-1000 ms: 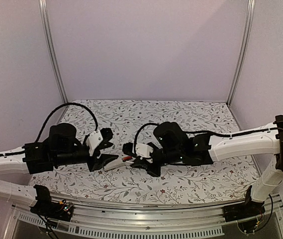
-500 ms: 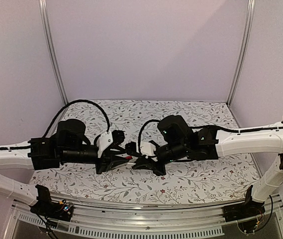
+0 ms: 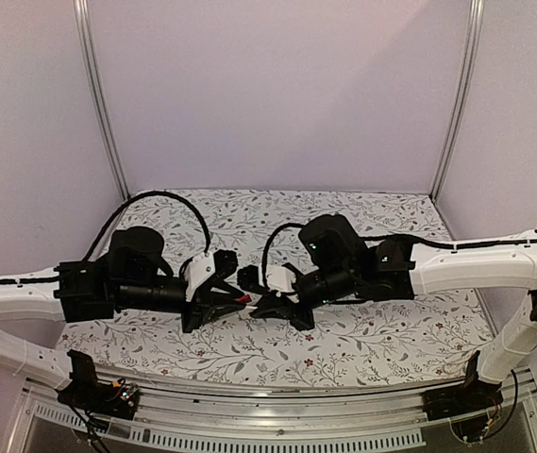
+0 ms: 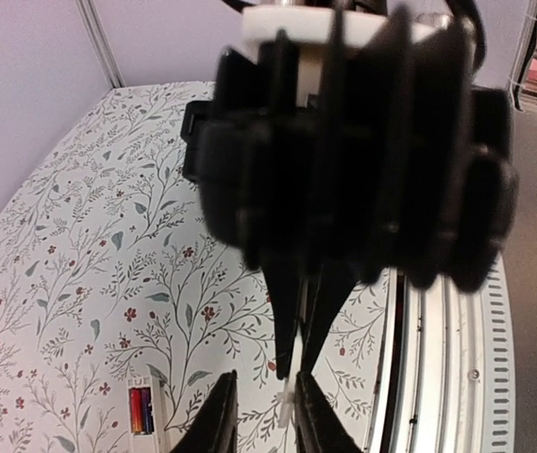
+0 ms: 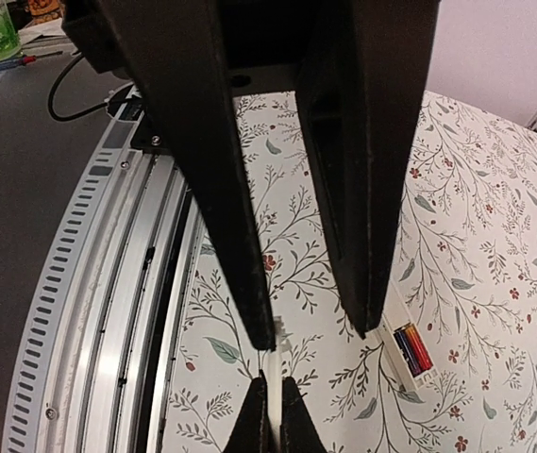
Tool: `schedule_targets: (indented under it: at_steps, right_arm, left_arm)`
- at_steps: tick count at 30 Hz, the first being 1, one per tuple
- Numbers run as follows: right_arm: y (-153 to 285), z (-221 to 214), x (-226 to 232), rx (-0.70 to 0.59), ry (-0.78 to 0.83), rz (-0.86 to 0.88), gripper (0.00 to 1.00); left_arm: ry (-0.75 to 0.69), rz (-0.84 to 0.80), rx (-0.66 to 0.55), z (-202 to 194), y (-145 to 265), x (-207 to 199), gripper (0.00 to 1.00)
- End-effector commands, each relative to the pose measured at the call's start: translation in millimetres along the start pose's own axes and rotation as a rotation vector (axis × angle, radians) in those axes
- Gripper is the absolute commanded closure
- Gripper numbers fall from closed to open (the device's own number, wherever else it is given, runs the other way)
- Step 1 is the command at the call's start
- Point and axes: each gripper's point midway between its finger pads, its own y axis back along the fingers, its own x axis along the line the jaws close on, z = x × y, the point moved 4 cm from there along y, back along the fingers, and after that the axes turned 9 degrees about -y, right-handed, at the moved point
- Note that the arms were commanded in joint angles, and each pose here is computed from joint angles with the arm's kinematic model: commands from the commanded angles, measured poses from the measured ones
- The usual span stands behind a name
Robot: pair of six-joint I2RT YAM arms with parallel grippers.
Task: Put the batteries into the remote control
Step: Pass from the right arm to the left
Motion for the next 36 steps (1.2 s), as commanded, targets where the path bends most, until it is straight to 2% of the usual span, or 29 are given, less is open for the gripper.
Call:
schedule_targets:
  at_steps: [1, 6, 9, 11, 17, 26, 36]
  right_arm:
    - [9, 17, -4, -0.044, 0.016, -0.017, 1.0]
    - [14, 18, -9, -0.055, 0.01, -0.032, 1.0]
    - [20, 21, -9, -0.08, 0.011, -0.026, 1.0]
    - [23, 24, -7, -0.097, 0.022, -0.013, 1.0]
    - [20, 25, -5, -0.101, 0.025, 0.009, 1.0]
    - [21, 25, -3, -0.105, 0.025, 0.02, 1.0]
    - [21, 24, -4, -0.105, 0.027, 0.014, 1.0]
  left_arm:
    - [0.004, -0.037, 0.02, -9, -4, -8, 0.8]
    - [-0.016, 0.022, -0.048, -5, 12, -5, 0.7]
    - [-0.03, 0.058, -0.104, -7, 24, -6, 0.56]
    - [-0.027, 0.08, -0.137, -1, 26, -3, 0.55]
    - [-0.01, 0.05, -0.102, -1, 10, -2, 0.55]
    - [-0.026, 0.07, -0.144, 11, 2, 4, 0.65]
    - [-0.006, 0.041, -0.126, 10, -4, 2, 0.98]
